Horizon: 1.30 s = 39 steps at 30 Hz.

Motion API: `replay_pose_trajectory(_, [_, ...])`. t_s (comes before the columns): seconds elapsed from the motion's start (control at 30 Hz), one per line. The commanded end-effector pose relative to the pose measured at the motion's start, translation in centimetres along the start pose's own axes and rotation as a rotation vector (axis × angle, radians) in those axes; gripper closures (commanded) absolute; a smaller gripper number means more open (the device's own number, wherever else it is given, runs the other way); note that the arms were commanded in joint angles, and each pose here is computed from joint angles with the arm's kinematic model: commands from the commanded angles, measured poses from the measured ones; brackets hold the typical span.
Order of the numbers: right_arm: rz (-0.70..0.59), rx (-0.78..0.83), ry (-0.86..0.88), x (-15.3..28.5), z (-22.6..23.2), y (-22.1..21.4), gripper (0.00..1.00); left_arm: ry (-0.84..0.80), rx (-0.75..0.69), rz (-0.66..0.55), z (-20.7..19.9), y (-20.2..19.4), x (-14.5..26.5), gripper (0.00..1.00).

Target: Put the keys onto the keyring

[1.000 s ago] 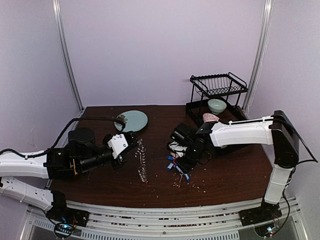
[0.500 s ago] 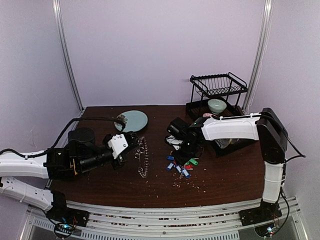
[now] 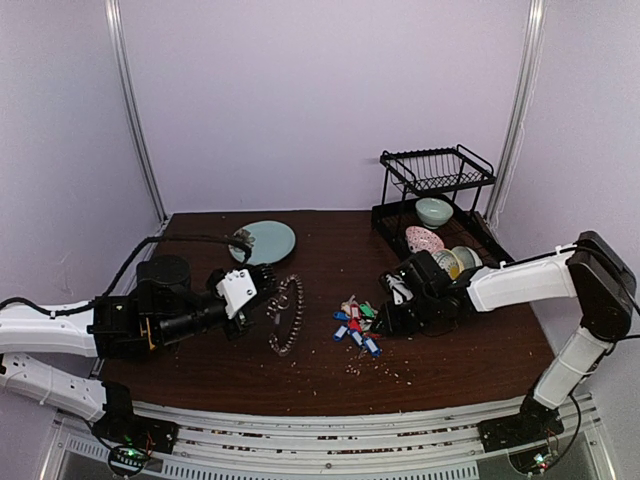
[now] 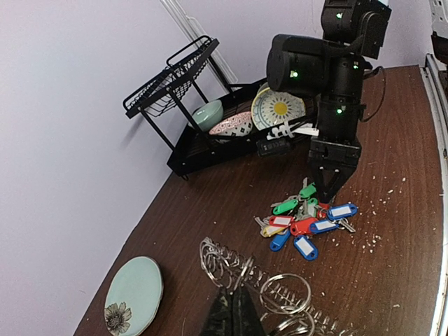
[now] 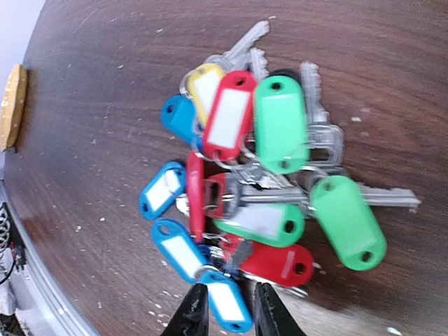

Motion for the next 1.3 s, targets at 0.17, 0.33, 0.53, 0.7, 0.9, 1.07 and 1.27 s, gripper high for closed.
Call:
replay_pose_trajectory(0.17, [0.021, -0.067, 0.111, -1.7, 1.9, 0.4, 0.73, 0.046, 0.009, -0.078, 1.4, 1.9, 0.1, 1.00])
replay_pose_trajectory(0.33, [0.017, -0.064, 0.082, -1.7, 1.4, 0.4, 0.74, 0.047, 0.009, -0.086, 1.5, 2.1, 0.3, 1.00])
replay_pose_trajectory(0.53, [0.052, -0.065, 0.075, -2.2, 1.3, -0.3, 0.81, 0.048, 0.009, -0.086, 1.5, 2.1, 0.3, 1.00])
replay_pose_trajectory(0.7, [0.016, -0.052, 0.037, -1.7, 0.9, 0.1, 0.81, 0.045, 0.007, -0.089, 1.5, 2.1, 0.4, 1.00])
replay_pose_trajectory(0.9, [0.030, -0.055, 0.026, -1.9, 0.6, -0.2, 0.79, 0.045, 0.007, -0.091, 1.5, 2.1, 0.4, 1.00])
replay_pose_trajectory(1.07, [0.052, -0.053, 0.059, -2.5, 1.4, -0.5, 0.82, 0.045, 0.008, -0.091, 1.5, 2.1, 0.4, 1.00])
replay_pose_trajectory(1.27, [0.068, -0.052, 0.064, -2.6, 1.5, -0.7, 0.88, 0.045, 0.006, -0.093, 1.5, 2.2, 0.4, 1.00])
Point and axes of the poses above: each gripper's point midway between its finger pads, its own x axis back along the fingers, its own z axis along the line the jaws close on, y = z × x, the point moved 4 cm from there along x, back along the fingers, and after that the axes turned 15 degrees about -x, right-handed, at the moved point
